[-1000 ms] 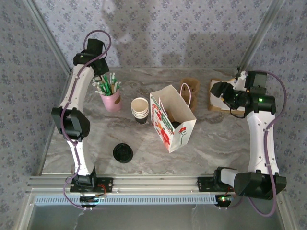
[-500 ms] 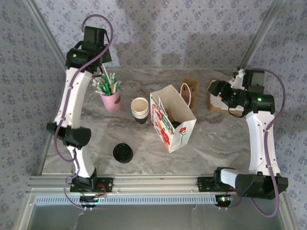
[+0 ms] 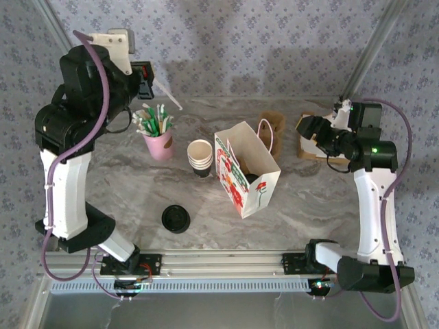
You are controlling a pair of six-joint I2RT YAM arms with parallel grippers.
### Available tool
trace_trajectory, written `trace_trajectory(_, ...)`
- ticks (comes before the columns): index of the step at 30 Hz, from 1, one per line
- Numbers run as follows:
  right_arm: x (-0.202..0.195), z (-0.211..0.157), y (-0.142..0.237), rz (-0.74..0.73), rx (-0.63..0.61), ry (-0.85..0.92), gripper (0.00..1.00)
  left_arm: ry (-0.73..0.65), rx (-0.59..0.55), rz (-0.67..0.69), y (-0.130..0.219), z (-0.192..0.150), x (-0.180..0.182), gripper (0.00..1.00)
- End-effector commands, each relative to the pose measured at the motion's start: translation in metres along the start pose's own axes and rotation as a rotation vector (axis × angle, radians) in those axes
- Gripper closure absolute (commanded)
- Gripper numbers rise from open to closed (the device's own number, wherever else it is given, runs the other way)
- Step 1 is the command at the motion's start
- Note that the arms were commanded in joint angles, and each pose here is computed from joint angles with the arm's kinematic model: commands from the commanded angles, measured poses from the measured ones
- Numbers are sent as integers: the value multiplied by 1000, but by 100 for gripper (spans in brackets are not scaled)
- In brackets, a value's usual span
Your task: Pack the takeout coffee
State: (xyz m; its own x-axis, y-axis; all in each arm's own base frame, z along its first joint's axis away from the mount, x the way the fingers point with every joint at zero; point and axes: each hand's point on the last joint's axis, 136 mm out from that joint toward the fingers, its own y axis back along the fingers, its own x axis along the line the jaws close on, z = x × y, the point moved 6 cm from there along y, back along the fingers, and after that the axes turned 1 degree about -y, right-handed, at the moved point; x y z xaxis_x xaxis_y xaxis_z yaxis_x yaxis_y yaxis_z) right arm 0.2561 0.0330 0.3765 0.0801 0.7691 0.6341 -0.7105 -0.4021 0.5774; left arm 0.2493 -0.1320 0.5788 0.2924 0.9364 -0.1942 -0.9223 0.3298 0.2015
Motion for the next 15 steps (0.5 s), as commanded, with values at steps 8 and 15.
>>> trace_trajectory(8, 16, -11, 32, 23, -2, 36, 28, -44, 53, -495, 5, -9, -84, 100)
trace_trajectory(15, 14, -18, 42, 9, -4, 39, 28, -77, 113, -569, -23, -29, -124, 100)
